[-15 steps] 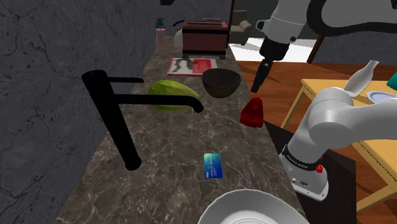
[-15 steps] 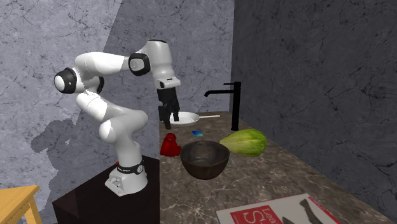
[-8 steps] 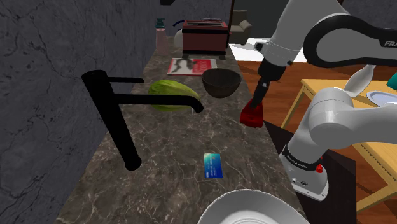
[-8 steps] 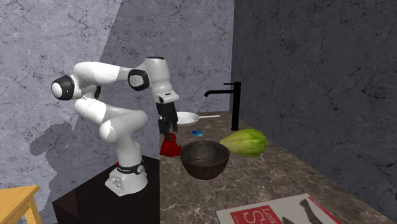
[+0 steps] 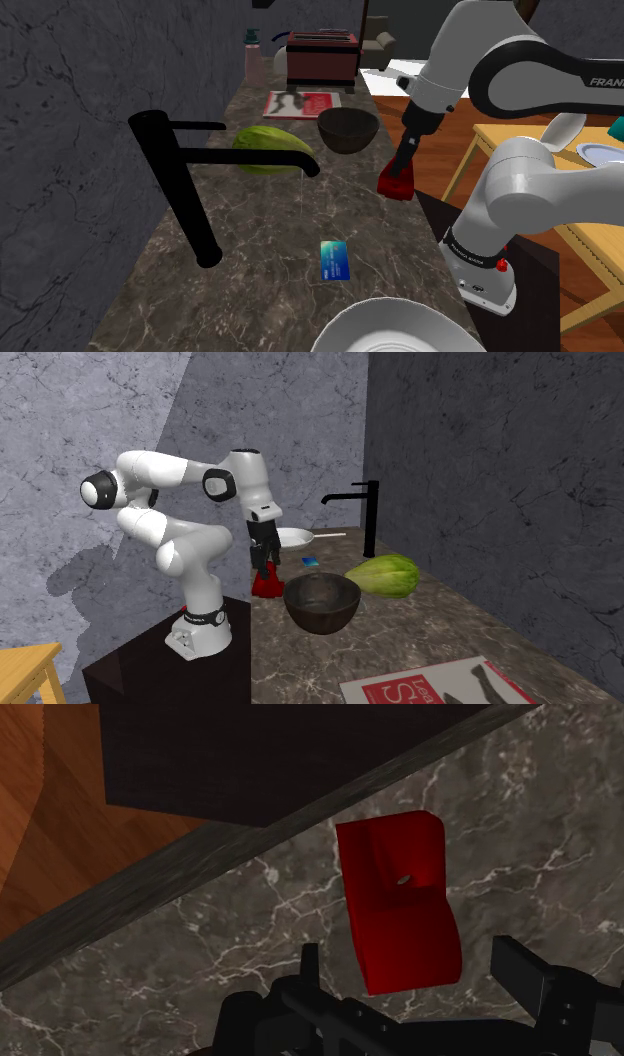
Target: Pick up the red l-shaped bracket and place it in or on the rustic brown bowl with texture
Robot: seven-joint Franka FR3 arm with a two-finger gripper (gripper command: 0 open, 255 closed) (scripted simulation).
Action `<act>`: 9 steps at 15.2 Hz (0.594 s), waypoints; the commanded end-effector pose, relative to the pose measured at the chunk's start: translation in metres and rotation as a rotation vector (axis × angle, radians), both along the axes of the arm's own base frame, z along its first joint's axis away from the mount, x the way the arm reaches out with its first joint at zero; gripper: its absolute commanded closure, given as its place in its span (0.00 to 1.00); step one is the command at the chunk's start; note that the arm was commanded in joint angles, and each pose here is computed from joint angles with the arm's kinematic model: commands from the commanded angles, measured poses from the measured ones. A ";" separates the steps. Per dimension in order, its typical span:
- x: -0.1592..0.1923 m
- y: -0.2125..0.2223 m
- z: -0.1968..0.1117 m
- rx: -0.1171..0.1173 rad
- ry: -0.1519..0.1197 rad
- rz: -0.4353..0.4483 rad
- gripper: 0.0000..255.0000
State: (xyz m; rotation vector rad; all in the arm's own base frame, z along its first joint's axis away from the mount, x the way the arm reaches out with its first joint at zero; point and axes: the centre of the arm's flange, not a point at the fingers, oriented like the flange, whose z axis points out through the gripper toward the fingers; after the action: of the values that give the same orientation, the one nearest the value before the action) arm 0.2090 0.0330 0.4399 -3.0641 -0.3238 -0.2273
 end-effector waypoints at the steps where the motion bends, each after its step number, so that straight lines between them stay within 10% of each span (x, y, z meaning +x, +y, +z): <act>1: 0.000 0.000 0.000 0.000 0.000 0.000 0.00; 3: 0.000 0.000 0.000 0.000 0.000 0.000 0.00; 4: 0.000 0.000 0.000 0.000 0.000 0.000 1.00; 9: 0.000 0.000 0.000 0.000 0.000 0.000 1.00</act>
State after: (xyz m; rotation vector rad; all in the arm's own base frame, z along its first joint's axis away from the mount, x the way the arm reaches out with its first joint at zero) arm 0.2090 0.0330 0.4397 -3.0641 -0.3238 -0.2269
